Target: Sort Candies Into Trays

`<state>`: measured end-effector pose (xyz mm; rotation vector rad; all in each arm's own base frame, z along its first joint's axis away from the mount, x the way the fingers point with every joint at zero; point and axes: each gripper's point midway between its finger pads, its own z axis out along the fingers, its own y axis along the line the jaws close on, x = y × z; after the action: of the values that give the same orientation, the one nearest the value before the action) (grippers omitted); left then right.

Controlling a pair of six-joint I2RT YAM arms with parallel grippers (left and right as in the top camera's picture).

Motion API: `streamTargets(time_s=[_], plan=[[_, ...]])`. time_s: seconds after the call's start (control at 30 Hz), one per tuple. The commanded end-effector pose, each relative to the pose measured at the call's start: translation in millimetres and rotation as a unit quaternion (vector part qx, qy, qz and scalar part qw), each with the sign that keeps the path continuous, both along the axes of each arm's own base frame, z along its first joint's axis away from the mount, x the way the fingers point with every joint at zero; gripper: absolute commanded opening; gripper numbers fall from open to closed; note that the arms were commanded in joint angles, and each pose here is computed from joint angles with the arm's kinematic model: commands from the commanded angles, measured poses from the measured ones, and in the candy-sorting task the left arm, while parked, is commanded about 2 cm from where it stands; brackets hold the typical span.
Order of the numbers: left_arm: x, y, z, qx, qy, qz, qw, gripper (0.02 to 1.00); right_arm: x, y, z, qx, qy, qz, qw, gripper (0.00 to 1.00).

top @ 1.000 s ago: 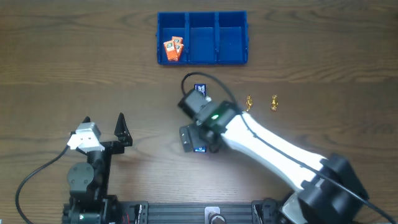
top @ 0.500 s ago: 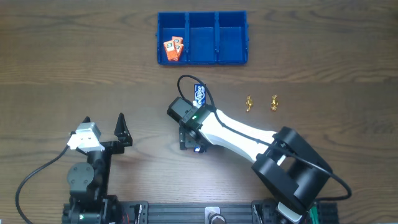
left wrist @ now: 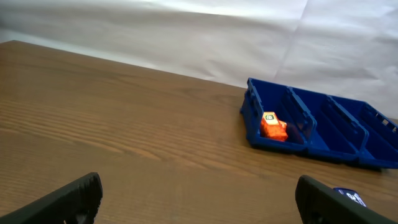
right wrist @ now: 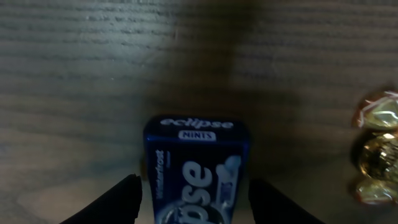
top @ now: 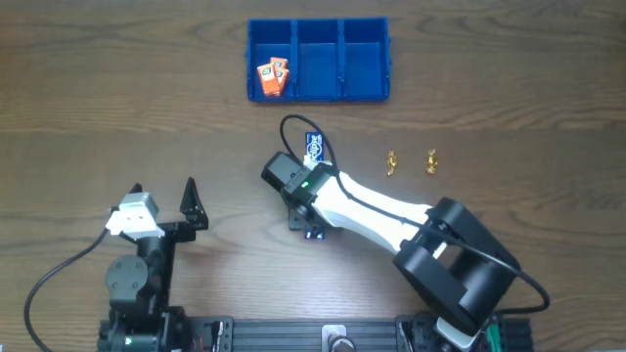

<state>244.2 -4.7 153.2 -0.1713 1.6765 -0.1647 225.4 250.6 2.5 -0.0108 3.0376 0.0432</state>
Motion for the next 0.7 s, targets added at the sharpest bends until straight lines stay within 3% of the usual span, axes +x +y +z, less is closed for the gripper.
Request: streamTargets(time_s=[0.03, 0.2, 0.37, 0.43, 0.57, 0.7], plan=[[-1, 4, -18, 0.009, 0.026, 0.009, 1.000, 0.998, 2, 1, -8, -0.012, 0.000, -0.007, 1.000, 0.568], [-1, 4, -18, 0.009, 0.026, 0.009, 1.000, 0.998, 2, 1, -8, -0.012, 0.000, -0.009, 1.000, 0.389], [-1, 4, -18, 0.009, 0.025, 0.009, 1.000, 0.998, 0, 10, -4, -0.007, -0.011, 0.003, 1.000, 0.264], [-1, 4, -18, 0.009, 0.025, 0.009, 1.000, 0.998, 2, 15, 6, -0.002, -0.025, 0.009, 1.000, 0.257], [-1, 4, -18, 0.009, 0.025, 0.009, 1.000, 0.998, 28, 11, 52, -0.023, -0.088, 0.015, 0.996, 0.251], [-1, 4, -18, 0.009, 0.025, 0.009, 1.000, 0.998, 86, 4, 143, -0.038, -0.169, 0.026, 0.985, 0.233]])
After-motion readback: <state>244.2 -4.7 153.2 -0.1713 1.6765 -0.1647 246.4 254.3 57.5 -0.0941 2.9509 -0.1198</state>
